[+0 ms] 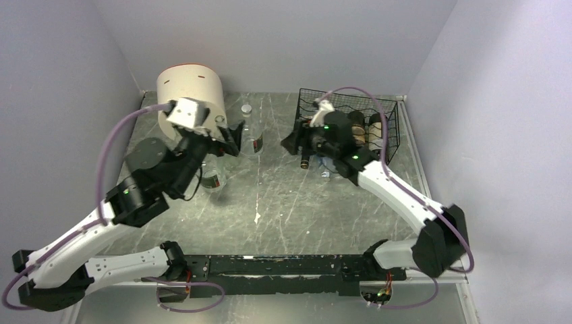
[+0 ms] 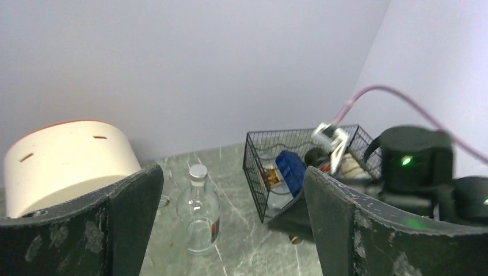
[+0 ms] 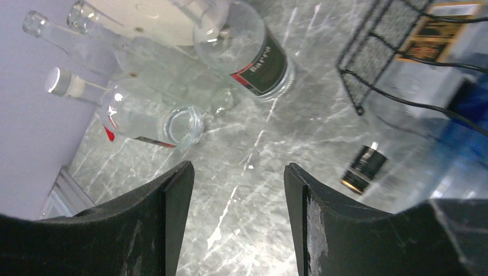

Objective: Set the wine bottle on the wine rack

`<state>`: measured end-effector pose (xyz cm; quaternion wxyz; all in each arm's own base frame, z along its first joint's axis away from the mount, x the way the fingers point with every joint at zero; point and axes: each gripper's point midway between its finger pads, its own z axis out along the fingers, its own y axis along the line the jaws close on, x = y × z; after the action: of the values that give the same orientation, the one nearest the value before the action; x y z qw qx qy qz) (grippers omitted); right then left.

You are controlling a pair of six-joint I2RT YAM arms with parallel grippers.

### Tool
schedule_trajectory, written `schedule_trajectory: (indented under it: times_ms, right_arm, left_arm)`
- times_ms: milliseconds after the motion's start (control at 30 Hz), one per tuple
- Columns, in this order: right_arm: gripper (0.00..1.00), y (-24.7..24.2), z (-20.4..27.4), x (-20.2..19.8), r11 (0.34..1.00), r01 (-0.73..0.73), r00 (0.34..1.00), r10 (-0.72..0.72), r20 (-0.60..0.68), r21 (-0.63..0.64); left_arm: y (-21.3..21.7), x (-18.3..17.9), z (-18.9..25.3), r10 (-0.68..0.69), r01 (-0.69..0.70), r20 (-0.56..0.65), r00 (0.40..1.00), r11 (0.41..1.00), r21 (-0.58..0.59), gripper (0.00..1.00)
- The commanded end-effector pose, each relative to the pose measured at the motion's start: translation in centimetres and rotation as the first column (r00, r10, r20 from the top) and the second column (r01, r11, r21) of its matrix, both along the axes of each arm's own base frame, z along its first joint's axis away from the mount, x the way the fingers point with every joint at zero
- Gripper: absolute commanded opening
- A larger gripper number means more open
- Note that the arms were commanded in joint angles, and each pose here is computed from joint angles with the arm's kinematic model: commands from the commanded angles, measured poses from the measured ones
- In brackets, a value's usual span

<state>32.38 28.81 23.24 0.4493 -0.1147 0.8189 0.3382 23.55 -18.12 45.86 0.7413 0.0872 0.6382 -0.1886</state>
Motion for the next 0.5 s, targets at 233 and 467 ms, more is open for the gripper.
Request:
schedule_trajectory:
  times_ms: [233, 467]
  right_arm:
    - [0.63, 16.7, 2.3, -2.5, 0.982, -0.17, 0.961, 0.184, 0.207, -0.084]
    - [0.66, 21.2, 1.4, -1.8, 0.986, -0.099, 0.97, 0.125, 0.209, -0.131]
  left_arm:
    - [5.8, -1.7, 1.7, 0.118, -0.112, 0.064, 0.991, 0.99, -0.091, 0.95]
    - [7.2, -2.5, 1.7, 0.125, -0.115, 0.066, 0.99, 0.984, -0.135, 0.96]
